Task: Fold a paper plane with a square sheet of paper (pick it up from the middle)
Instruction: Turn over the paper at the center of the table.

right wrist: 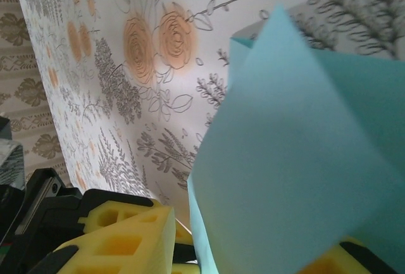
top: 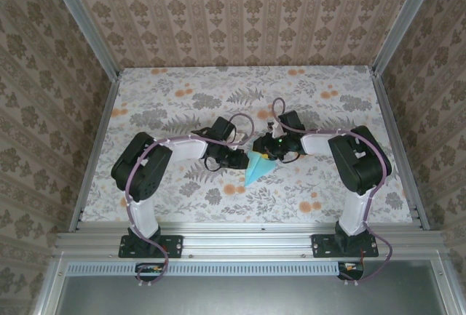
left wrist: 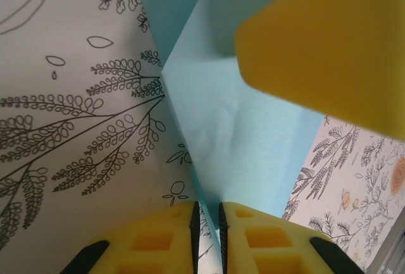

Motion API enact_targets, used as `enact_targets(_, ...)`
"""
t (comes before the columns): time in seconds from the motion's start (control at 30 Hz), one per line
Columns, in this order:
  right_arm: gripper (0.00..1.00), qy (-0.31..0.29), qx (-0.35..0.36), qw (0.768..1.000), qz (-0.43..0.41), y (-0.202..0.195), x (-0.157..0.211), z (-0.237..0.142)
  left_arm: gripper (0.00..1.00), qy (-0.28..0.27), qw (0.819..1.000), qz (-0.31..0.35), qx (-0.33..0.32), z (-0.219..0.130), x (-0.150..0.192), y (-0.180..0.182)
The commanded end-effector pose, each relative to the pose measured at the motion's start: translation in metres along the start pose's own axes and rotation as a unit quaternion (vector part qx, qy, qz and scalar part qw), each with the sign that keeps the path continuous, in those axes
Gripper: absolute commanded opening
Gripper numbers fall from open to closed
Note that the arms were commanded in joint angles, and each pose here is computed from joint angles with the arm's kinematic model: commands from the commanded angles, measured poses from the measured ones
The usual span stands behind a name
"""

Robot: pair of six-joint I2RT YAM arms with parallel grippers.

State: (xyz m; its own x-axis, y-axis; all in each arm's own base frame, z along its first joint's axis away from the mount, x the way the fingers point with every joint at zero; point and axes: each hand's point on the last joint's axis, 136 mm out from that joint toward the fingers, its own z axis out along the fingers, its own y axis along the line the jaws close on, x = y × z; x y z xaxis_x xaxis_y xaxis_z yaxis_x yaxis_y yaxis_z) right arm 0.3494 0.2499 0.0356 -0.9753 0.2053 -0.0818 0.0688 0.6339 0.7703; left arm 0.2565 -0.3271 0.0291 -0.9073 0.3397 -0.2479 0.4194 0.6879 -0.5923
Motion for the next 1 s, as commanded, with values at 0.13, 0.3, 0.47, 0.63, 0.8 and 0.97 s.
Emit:
enact_targets(0.13,0.26,0.018,-0.003,1.0,0.002,-0.002,0.014,0.01,0.3,-0.017,1.0,0.015,0.005,-0.017,-0.015,-0.005)
enact_targets(0.3,0.09,0.016,-0.019,1.0,0.001,0.01,0.012,0.006,0.41,-0.036,0.999,0.007,-0.009,-0.036,-0.017,-0.004)
enact_targets(0.47,0.02,0.001,-0.052,0.999,-0.012,0.04,0.004,-0.01,0.57,-0.073,0.997,-0.012,0.007,-0.06,-0.021,-0.013)
enact_targets(0.63,0.0,-0.021,-0.122,0.992,-0.004,0.077,-0.01,-0.032,0.66,-0.111,0.992,-0.044,0.036,-0.081,-0.023,-0.023)
enact_targets(0.8,0.0,-0.043,-0.177,0.983,-0.001,0.112,-0.022,-0.056,0.73,-0.158,0.981,-0.085,0.079,-0.105,-0.025,-0.032)
enact_targets(0.97,0.0,-0.061,-0.225,0.972,-0.002,0.144,-0.033,-0.079,0.78,-0.189,0.967,-0.11,0.134,-0.127,-0.026,-0.05)
